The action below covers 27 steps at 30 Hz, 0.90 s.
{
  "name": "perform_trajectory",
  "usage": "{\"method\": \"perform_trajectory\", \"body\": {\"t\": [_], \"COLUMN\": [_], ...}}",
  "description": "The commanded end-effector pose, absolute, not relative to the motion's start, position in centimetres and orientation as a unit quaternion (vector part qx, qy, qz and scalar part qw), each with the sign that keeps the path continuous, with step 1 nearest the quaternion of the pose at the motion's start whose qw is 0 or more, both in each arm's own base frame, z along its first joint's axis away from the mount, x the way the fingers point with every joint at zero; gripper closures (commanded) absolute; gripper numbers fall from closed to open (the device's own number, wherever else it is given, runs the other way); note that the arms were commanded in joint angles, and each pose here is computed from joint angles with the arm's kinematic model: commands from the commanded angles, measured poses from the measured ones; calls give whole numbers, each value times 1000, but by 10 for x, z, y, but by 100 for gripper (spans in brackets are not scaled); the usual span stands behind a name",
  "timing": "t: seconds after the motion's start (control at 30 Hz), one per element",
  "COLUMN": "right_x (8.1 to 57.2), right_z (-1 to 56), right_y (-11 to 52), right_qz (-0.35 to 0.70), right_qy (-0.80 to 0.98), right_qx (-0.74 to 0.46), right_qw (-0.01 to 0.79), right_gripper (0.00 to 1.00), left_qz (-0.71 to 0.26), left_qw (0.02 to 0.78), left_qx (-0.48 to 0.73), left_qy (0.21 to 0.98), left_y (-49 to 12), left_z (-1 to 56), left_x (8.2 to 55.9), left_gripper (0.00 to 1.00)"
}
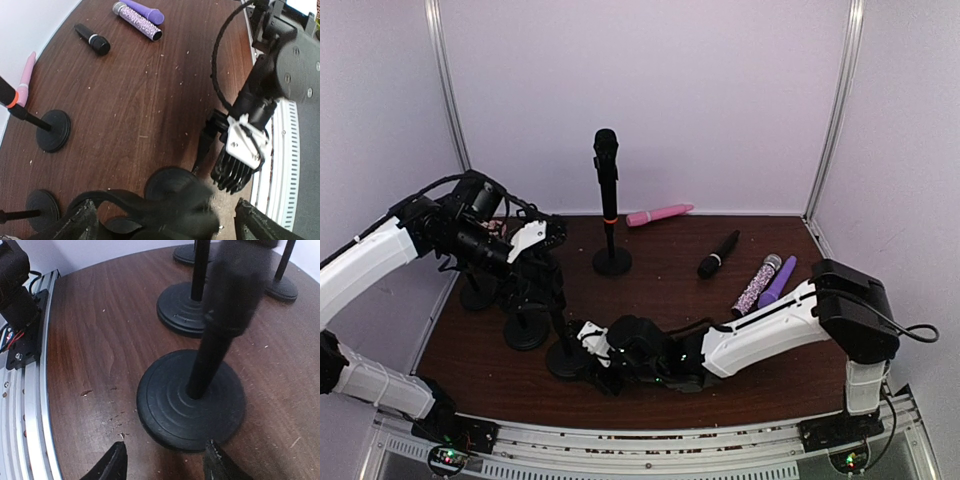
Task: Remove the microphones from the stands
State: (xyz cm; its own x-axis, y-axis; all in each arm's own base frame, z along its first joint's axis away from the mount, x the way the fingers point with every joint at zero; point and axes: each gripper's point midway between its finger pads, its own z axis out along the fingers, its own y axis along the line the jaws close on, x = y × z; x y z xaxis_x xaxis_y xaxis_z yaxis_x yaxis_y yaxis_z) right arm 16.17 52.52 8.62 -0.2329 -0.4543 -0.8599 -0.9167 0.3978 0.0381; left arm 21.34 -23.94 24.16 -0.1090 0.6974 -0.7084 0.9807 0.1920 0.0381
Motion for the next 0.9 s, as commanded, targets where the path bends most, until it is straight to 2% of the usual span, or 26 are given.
{"method": "perform_trajectory", "body": {"t": [0.0,0.5,0.67,0.87], "right_x": [157,186,215,247], "right_z": [65,7,-8,-12], "right_y": [535,552,545,538], "right_qz": [260,139,103,107], "right_qy": [752,791,817,838], "right_qx": [-476,-491,-458,-417], "right_qw": [373,337,335,335], "right_gripper": [50,57,61,65], "left_qz": [-195,-180,-181,-186], "left_qw": [307,379,385,382], "left_qx": [590,535,535,534], "left_qy": [721,733,730,731], "left_y": [-224,-187,-186,-187], "left_z": [255,330,336,333], "left_x": [215,257,260,260], "left_gripper": [2,2,2,2]}}
